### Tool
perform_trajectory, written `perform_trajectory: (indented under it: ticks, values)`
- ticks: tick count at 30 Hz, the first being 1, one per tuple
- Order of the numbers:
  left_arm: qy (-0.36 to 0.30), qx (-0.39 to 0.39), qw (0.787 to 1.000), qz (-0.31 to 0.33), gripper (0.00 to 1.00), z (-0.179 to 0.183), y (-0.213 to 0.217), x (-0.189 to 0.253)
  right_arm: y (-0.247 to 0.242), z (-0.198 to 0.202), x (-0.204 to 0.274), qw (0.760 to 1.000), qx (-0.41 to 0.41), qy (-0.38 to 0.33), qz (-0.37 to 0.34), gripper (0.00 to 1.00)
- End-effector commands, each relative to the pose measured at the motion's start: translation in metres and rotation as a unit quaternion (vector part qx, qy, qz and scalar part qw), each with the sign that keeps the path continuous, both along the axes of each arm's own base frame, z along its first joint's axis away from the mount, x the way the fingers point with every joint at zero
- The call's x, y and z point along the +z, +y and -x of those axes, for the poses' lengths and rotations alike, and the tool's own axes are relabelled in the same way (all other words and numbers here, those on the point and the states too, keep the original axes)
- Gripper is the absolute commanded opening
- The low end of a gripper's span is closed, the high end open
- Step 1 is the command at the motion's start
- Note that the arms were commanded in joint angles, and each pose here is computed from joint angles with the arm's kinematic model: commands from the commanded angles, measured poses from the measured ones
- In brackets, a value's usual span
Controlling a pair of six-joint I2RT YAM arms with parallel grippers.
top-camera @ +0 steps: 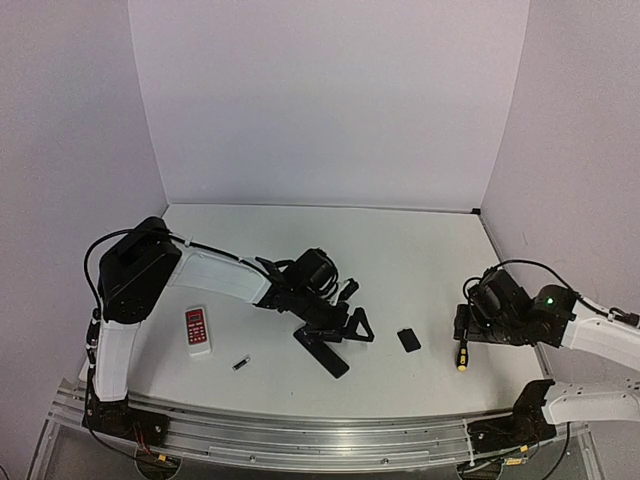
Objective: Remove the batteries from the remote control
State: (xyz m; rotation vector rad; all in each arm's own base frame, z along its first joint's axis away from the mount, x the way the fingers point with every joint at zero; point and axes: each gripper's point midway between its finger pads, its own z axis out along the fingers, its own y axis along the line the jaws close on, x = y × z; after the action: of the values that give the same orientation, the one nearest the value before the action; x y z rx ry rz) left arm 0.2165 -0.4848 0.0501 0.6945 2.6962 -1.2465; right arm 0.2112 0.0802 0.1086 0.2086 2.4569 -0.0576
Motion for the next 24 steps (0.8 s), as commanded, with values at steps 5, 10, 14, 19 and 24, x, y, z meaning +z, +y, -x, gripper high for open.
perform_trajectory:
  ticks: [5,10,14,19,24]
  values:
    - [-0.068,0.051,0.996,-0.032,1.0,-0.041,0.004,0.031,-0.002,0.01,-0.007,0.999,-0.017,0.032,-0.011,0.93]
    - [-0.065,0.065,0.993,-0.069,1.0,-0.051,0.031,0.014,-0.005,0.012,-0.006,0.999,-0.021,0.029,-0.012,0.93]
    - [-0.062,0.07,0.991,-0.093,1.0,-0.047,0.046,0.001,-0.006,0.012,-0.005,0.999,-0.022,0.027,-0.011,0.93]
    - [-0.058,0.087,0.988,-0.118,1.0,-0.041,0.064,-0.01,-0.005,0.01,-0.003,0.999,-0.018,0.027,-0.006,0.93]
    - [-0.045,0.091,0.989,-0.111,1.0,-0.029,0.075,-0.007,-0.005,0.01,-0.001,1.0,-0.016,0.026,-0.003,0.93]
